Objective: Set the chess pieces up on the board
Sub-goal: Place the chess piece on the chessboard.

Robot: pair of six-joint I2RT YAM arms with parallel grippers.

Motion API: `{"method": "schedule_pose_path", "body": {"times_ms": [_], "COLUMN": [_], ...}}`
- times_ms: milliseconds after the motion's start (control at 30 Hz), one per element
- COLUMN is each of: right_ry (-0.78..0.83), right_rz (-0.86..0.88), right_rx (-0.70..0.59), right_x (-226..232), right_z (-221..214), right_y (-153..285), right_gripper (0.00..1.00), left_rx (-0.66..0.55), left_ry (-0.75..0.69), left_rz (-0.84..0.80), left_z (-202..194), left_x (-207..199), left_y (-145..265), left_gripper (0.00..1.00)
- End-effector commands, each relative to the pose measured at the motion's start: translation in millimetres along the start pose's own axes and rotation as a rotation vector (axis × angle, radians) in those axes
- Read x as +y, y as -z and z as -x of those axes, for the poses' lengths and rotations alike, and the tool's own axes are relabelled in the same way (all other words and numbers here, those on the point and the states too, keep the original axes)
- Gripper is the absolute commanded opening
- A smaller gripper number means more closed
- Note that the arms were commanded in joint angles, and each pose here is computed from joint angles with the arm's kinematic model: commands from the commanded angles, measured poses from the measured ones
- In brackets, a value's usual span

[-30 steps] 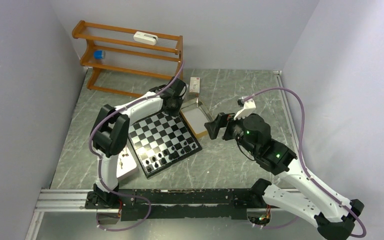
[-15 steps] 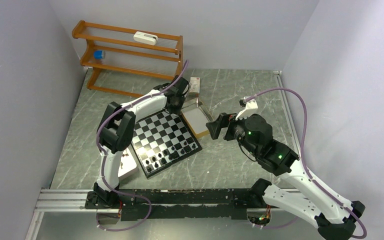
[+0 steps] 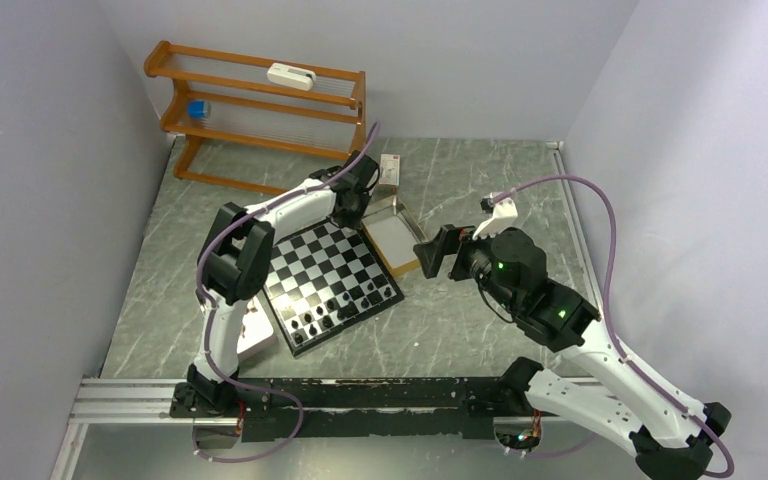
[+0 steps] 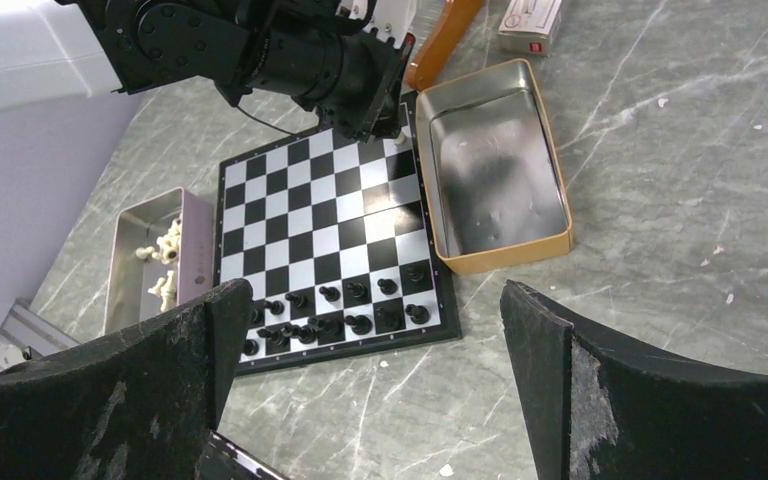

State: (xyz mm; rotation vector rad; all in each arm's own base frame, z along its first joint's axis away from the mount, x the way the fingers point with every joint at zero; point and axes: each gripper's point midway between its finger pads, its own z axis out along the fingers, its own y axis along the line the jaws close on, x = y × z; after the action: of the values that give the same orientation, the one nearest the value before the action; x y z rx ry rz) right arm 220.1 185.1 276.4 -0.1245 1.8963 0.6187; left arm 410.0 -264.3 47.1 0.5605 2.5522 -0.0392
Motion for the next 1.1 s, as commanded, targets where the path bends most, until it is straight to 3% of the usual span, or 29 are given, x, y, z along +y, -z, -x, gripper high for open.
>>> {"method": "schedule_pose_path", "body": {"times_ms": [0,167,800,1067], "right_ry": [-0.001,0.008,0.016,0.019], "right_rz": [-0.003,-0.014,-0.035,-0.05], "right_rx": [-0.038,-0.031,-0.038,-0.026], "right_x": [1.8,0.5,-2.7,-6.9], "right_z": [12.7,11.8,12.7,4.3], "right_y": [3.3,1.0,-2.7,-7.0], "right_gripper": [1.0,1.0,1.0,1.0], "left_rx": [0.007,0.007,0.037,0.029], "left_ry": [-0.012,-0.02,-0.038,-0.035], "left_rz": [0.024,0.028,0.002,0.001], "left_z": [3.1,1.9,-0.3,1.5], "left_x": [1.6,2.9,-2.2,-1.5], "left_y": [-1.8,-2.1,-5.3,0.3], "left_gripper": [0.11,0.16,0.15,0.26]}}
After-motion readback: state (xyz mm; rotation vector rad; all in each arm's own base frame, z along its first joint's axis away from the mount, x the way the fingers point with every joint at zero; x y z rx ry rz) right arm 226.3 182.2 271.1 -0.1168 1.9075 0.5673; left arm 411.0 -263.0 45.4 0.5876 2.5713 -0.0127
